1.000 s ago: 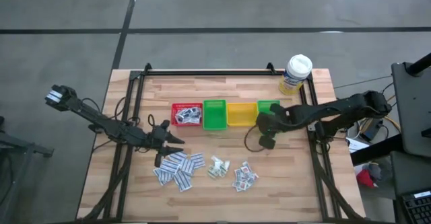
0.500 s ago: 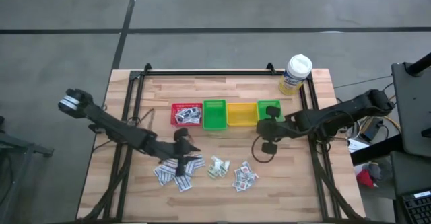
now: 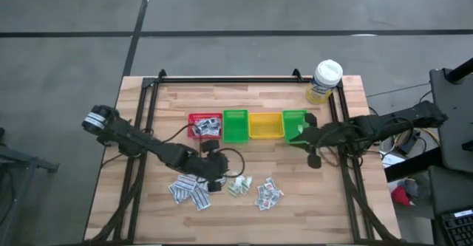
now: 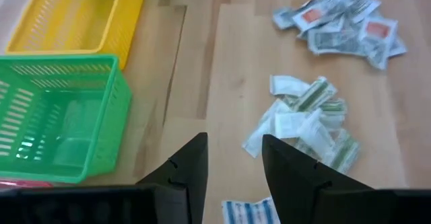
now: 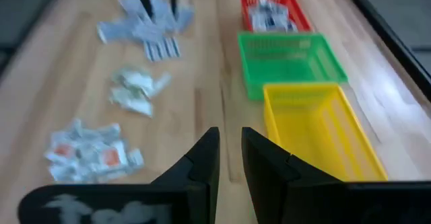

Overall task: Pick & Place First Aid Supplies
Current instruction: Put the green bandage into the right green basket

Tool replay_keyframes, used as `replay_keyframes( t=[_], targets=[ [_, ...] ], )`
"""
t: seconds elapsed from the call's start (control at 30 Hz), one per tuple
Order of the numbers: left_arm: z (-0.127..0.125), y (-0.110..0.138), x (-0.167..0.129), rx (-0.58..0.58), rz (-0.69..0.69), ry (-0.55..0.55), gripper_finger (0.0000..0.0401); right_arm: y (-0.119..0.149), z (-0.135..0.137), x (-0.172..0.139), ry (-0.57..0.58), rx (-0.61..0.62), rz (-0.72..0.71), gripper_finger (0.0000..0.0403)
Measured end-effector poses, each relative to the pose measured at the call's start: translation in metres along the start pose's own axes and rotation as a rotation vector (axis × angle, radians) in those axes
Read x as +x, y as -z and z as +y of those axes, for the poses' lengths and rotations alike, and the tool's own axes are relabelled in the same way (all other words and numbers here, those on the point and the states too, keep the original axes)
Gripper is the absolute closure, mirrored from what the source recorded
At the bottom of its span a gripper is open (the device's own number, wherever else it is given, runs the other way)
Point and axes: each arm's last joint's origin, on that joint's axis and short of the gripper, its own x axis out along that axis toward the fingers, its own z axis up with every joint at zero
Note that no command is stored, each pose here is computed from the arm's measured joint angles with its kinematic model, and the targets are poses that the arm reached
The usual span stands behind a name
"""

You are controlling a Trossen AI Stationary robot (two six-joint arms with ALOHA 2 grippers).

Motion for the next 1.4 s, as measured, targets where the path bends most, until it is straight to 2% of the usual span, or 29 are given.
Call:
replay_keyframes(
  t=[0.17, 0.43, 0.8, 1.17, 1.4],
  targets=[
    [0.001, -0.007, 0.014, 0.045, 0.053, 0.048, 0.0266, 0.016, -0.004, -0.011, -0.059, 0.027, -0.116, 0.034],
    [0.003, -0.011, 0.033, 0.077, 0.118, 0.118, 0.0266, 0.039, -0.009, -0.019, -0.085, 0.032, -0.193, 0.0331],
    [0.003, -0.015, 0.056, 0.095, 0.248, 0.14, 0.0266, 0.049, -0.01, -0.031, -0.196, -0.001, -0.322, 0.0345],
    [0.013, -0.031, 0.055, 0.12, 0.246, 0.127, 0.0266, 0.072, -0.012, -0.024, -0.211, 0.055, -0.398, 0.0349],
    [0.014, -0.03, 0.057, 0.151, 0.256, 0.185, 0.0266, 0.082, -0.012, -0.017, -0.216, 0.092, -0.381, 0.0348]
  ],
)
